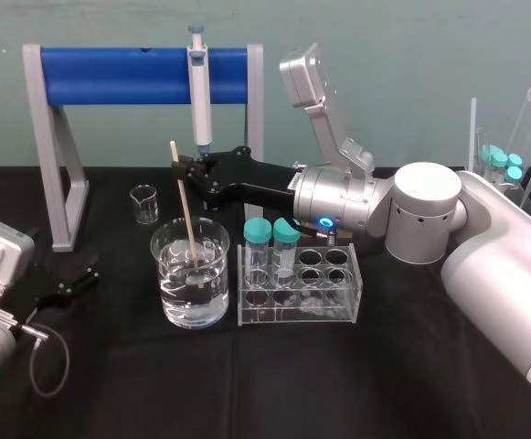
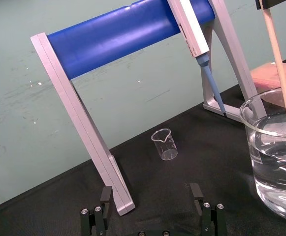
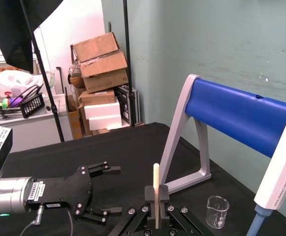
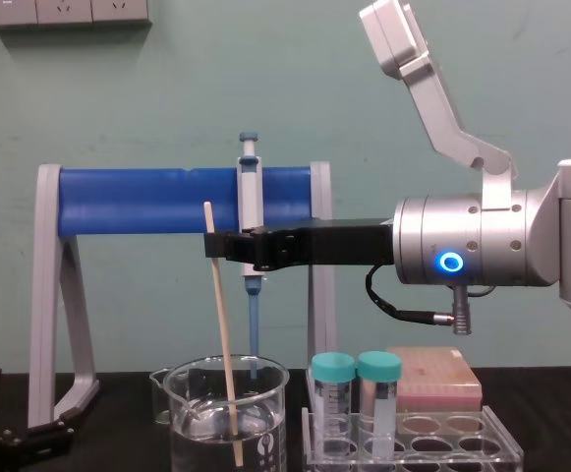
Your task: Hold the thermometer with one hand and immerse one end into the beaker, then reinsert it into the test tube rack.
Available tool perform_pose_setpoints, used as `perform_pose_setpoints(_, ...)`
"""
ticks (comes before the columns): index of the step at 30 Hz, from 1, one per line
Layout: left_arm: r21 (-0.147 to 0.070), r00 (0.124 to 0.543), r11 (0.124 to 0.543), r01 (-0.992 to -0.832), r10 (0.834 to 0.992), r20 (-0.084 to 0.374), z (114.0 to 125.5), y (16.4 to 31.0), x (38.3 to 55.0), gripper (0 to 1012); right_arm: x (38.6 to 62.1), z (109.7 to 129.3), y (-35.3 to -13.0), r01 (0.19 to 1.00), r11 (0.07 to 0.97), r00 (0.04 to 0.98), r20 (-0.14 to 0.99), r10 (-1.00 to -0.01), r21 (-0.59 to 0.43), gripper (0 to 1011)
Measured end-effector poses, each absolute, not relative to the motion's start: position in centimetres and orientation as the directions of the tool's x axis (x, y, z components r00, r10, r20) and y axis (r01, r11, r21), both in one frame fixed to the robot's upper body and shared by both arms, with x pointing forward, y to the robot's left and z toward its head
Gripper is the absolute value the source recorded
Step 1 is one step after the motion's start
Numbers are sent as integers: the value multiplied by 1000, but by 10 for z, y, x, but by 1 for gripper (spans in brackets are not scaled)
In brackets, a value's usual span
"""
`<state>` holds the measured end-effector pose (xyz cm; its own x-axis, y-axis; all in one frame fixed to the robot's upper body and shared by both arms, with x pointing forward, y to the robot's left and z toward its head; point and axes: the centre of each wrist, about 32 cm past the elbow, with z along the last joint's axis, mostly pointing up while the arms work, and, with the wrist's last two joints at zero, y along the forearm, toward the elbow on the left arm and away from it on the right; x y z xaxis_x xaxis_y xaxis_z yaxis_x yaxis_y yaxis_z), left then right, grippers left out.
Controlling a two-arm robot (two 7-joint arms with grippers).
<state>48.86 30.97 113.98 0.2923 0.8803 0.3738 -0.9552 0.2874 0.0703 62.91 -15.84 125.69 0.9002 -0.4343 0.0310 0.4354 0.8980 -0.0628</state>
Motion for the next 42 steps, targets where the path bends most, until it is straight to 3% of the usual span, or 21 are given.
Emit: perform_pose_setpoints(42, 70, 292, 287, -955, 880, 374, 1140, 310, 489, 1004, 629, 1257, -158, 435, 898, 900, 31, -434, -63, 55)
